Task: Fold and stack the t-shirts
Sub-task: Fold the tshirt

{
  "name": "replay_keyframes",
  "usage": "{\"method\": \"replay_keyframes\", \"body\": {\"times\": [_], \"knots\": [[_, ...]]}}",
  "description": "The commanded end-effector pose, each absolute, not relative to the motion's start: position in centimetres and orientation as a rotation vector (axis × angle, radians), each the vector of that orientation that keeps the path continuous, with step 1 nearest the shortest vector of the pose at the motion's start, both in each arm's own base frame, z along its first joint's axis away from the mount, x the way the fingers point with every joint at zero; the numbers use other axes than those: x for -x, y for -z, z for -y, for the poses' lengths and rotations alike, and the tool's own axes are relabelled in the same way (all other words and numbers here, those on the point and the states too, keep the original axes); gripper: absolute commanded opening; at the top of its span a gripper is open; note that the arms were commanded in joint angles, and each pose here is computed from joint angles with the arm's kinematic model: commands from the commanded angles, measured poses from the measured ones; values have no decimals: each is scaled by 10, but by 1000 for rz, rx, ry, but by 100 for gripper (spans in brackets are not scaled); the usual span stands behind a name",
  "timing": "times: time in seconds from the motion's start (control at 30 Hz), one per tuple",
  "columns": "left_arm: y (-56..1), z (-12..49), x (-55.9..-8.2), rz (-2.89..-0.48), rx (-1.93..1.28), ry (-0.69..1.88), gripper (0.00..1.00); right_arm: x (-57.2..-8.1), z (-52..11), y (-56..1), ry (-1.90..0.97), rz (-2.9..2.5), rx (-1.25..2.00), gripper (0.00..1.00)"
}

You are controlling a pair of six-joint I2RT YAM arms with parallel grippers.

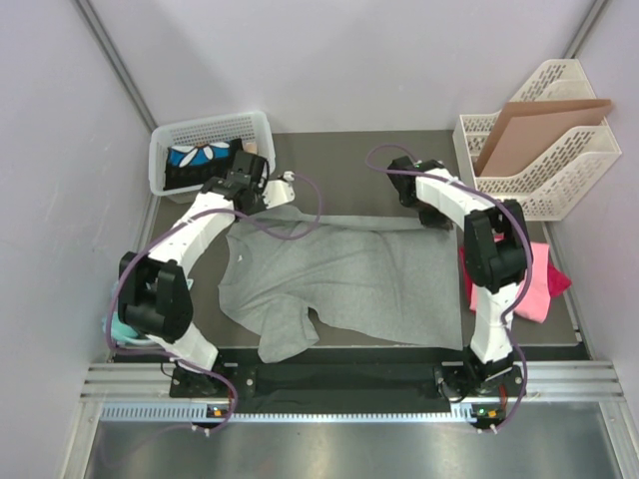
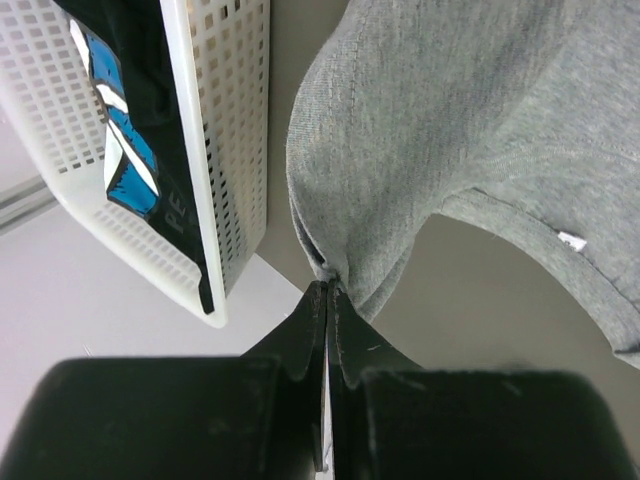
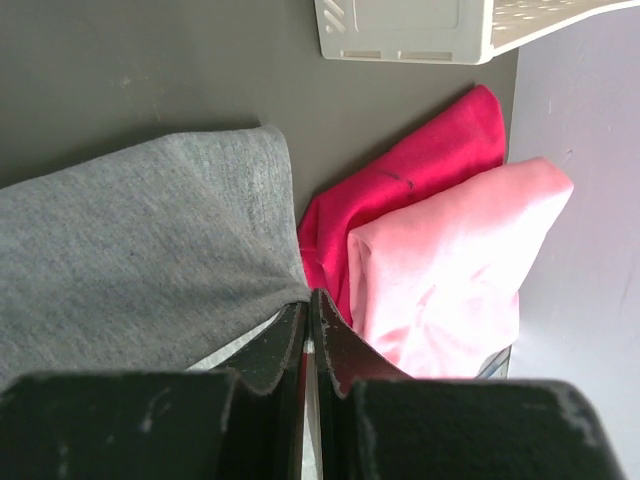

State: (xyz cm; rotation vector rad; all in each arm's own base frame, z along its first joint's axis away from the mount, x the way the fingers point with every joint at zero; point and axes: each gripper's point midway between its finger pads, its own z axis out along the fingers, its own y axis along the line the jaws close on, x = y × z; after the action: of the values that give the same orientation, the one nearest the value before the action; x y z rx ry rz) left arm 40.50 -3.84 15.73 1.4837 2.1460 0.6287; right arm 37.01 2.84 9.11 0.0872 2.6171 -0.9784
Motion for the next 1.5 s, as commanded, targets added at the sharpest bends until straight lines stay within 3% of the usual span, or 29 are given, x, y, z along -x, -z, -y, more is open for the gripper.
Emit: {"method": "replay_keyframes", "body": {"times": [0.0,0.3,0.4,0.43,0.47,0.53,0.7,0.9,1.13,1.47], "knots": [[-181,29,-392,-2105,-1461,-679,1,-364,-31,-123,960,-2547,-103,2],[-154,22,-316,-2209,-1575,-588,6,-317,-41,-95,899,-2658,-36,12],[-140,20,-286,-2258,-1615,-526,28,-302,-43,-87,858,-2703,-38,28],[-140,19,-279,-2257,-1614,-516,52,-299,-43,-84,848,-2710,-39,43],[-133,17,-272,-2273,-1622,-508,65,-298,-46,-83,819,-2724,-41,50],[-131,14,-269,-2269,-1622,-517,82,-301,-50,-83,795,-2730,-38,64],[-153,15,-284,-2221,-1562,-571,85,-324,-62,-103,719,-2685,-89,70],[-184,40,-353,-2078,-1372,-601,84,-372,-80,-108,520,-2645,-209,63],[-130,72,-410,-2243,-1255,-473,78,-377,-90,-57,460,-2759,-220,45],[-86,75,-441,-2382,-1187,-379,74,-376,-79,-32,462,-2788,-234,37]]}}
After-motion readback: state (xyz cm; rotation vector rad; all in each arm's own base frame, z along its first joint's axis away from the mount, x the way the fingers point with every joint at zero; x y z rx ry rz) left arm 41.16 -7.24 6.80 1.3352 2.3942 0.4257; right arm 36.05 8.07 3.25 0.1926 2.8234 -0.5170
